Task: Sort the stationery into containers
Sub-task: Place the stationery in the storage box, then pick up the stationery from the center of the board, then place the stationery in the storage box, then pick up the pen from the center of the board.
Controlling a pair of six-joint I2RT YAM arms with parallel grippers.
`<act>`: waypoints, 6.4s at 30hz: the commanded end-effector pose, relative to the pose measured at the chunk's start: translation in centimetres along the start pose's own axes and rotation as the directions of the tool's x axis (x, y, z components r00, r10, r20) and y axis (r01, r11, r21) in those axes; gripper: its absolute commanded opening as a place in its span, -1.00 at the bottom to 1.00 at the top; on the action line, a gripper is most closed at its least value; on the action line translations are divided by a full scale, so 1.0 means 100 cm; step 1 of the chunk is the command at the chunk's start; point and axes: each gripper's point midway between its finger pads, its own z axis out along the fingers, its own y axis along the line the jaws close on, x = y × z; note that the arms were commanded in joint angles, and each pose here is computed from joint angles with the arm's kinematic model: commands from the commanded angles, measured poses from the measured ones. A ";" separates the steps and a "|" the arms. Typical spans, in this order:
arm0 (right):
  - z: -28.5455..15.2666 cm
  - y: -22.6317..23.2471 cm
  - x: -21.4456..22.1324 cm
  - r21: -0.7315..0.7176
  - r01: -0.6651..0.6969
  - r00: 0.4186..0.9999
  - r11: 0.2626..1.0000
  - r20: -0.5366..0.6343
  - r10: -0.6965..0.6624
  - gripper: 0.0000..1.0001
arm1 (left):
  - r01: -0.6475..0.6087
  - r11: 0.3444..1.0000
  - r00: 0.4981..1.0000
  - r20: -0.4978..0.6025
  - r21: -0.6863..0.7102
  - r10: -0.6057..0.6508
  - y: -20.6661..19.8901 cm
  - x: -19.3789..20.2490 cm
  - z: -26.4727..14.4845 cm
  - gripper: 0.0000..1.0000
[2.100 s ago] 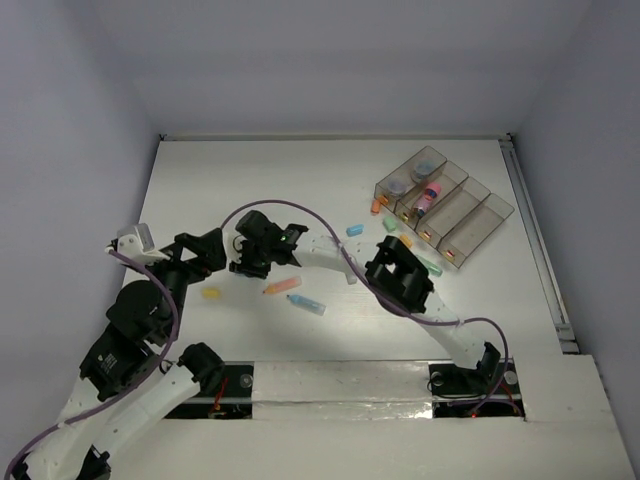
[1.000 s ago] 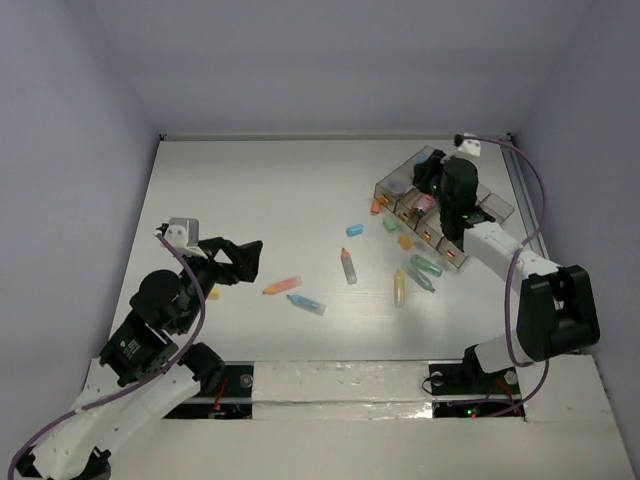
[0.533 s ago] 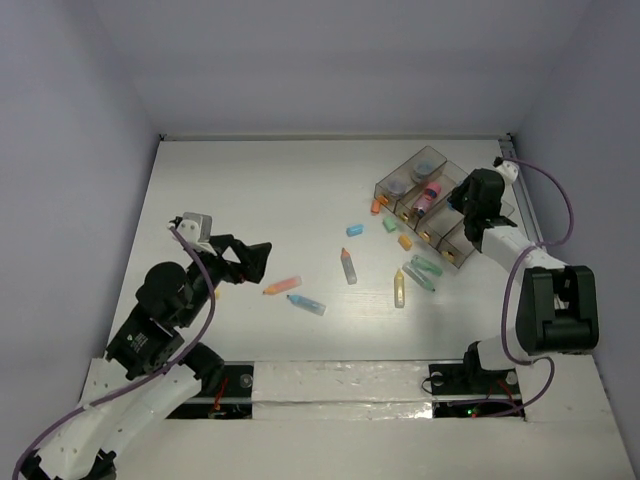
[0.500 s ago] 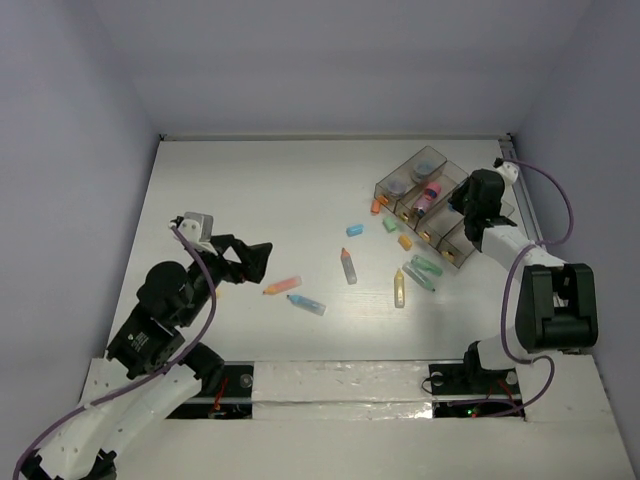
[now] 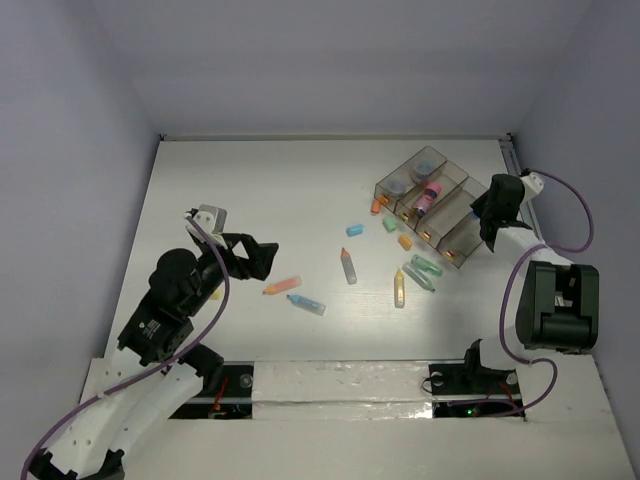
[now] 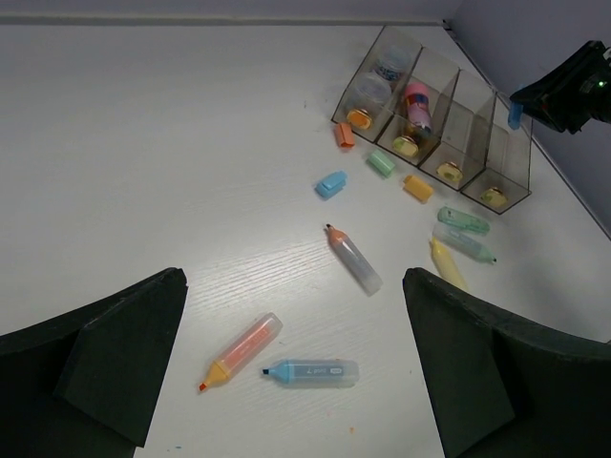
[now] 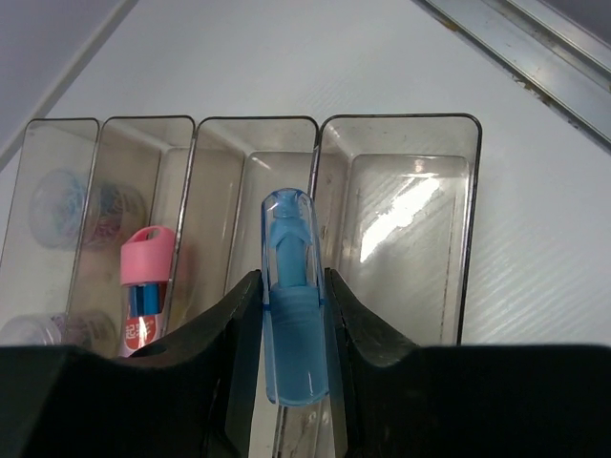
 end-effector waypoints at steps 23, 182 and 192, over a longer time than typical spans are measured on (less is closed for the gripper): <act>0.023 0.060 0.002 -0.215 -0.132 0.990 0.968 -0.075 0.118 -0.40 | -0.005 1.000 1.000 -0.020 0.014 0.005 0.004 0.000 0.021 0.91; -0.314 0.117 -0.043 -0.875 0.152 0.988 0.459 0.139 -0.062 -0.57 | 0.084 0.940 0.960 0.227 0.330 -0.165 -0.148 -0.083 0.223 0.56; -0.300 0.141 -0.010 -0.915 0.081 0.984 0.395 0.010 -0.177 -0.55 | 0.169 0.983 0.966 0.185 0.070 -0.180 -0.054 -0.025 0.126 0.69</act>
